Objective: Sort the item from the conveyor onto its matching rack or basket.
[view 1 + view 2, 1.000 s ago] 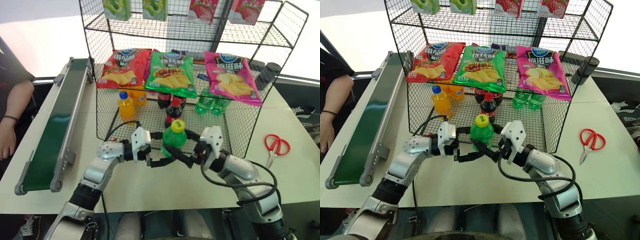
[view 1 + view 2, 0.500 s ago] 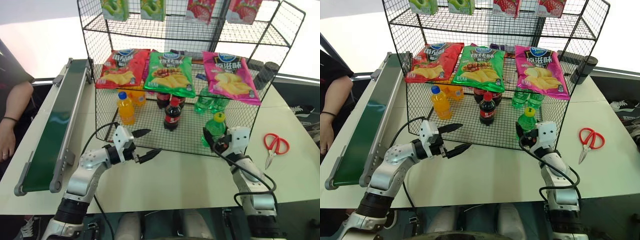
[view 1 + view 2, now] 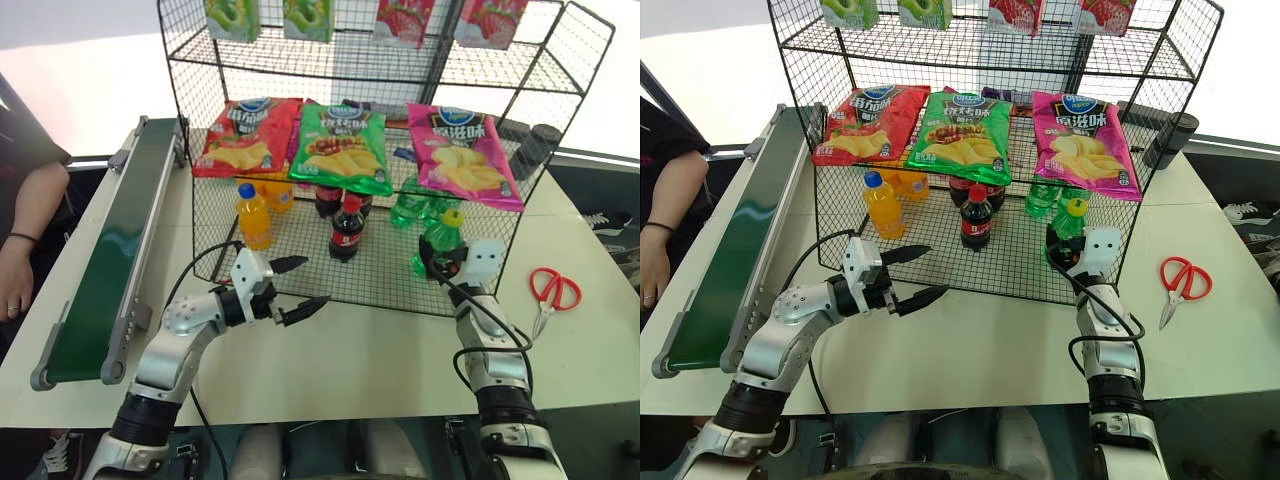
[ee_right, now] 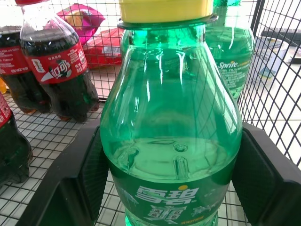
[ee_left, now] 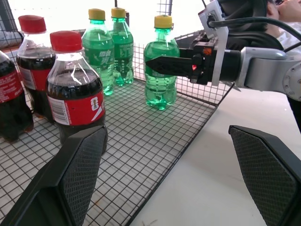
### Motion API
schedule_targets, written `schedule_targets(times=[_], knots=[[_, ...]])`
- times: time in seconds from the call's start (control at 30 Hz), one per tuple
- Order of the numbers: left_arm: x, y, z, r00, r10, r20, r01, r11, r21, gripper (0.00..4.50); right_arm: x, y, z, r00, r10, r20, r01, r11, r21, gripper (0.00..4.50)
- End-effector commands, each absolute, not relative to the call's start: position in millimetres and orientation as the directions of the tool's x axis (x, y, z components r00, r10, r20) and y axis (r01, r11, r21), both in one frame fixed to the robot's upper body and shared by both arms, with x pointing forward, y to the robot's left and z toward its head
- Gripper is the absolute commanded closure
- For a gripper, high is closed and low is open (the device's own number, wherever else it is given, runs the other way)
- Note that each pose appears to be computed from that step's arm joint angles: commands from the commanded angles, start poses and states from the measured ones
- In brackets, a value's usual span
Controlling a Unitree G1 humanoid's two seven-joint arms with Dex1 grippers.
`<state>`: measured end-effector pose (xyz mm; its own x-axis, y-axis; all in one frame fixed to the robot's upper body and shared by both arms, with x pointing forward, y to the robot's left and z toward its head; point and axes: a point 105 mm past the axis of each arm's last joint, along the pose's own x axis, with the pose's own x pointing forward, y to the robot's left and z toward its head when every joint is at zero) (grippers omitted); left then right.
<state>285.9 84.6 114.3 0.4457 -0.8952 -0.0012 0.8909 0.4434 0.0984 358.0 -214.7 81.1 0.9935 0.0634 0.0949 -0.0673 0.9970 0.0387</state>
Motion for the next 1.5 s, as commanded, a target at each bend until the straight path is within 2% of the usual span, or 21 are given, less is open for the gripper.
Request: schedule_targets(times=[0.03, 0.37, 0.63, 0.8, 1.13, 1.33, 1.5], knots=[[284, 77, 128, 0.424, -0.905, 0.035, 0.895, 0.424, 0.141, 0.0, 359, -214, 99, 0.982, 0.068, 0.175, -0.081, 0.994, 0.071, 0.02], [289, 77, 132, 0.446, -0.893, 0.061, 0.885, 0.451, 0.117, 0.0, 337, -208, 111, 0.972, 0.092, 0.214, -0.088, 0.996, -0.028, 0.02], [291, 77, 130, 0.458, -0.887, 0.058, 0.88, 0.462, 0.11, 0.0, 313, -189, 115, 0.962, 0.195, 0.191, -0.174, 0.977, -0.122, 0.02], [297, 86, 129, 0.492, -0.869, 0.043, 0.863, 0.494, 0.107, 0.0, 290, -176, 125, 0.936, 0.309, 0.168, -0.278, 0.943, -0.183, 0.02], [304, 113, 117, 0.535, -0.844, -0.034, 0.84, 0.527, 0.134, 0.0, 233, -188, 139, 0.867, 0.497, 0.047, -0.473, 0.848, -0.238, 0.02], [301, 147, 105, 0.567, -0.812, -0.14, 0.823, 0.549, 0.149, 0.0, 207, -229, 131, 0.893, 0.444, -0.067, -0.448, 0.868, -0.216, 0.02], [296, 169, 102, 0.59, -0.786, -0.183, 0.807, 0.57, 0.152, 0.0, 201, -251, 130, 0.917, 0.39, -0.081, -0.398, 0.894, -0.207, 0.02]])
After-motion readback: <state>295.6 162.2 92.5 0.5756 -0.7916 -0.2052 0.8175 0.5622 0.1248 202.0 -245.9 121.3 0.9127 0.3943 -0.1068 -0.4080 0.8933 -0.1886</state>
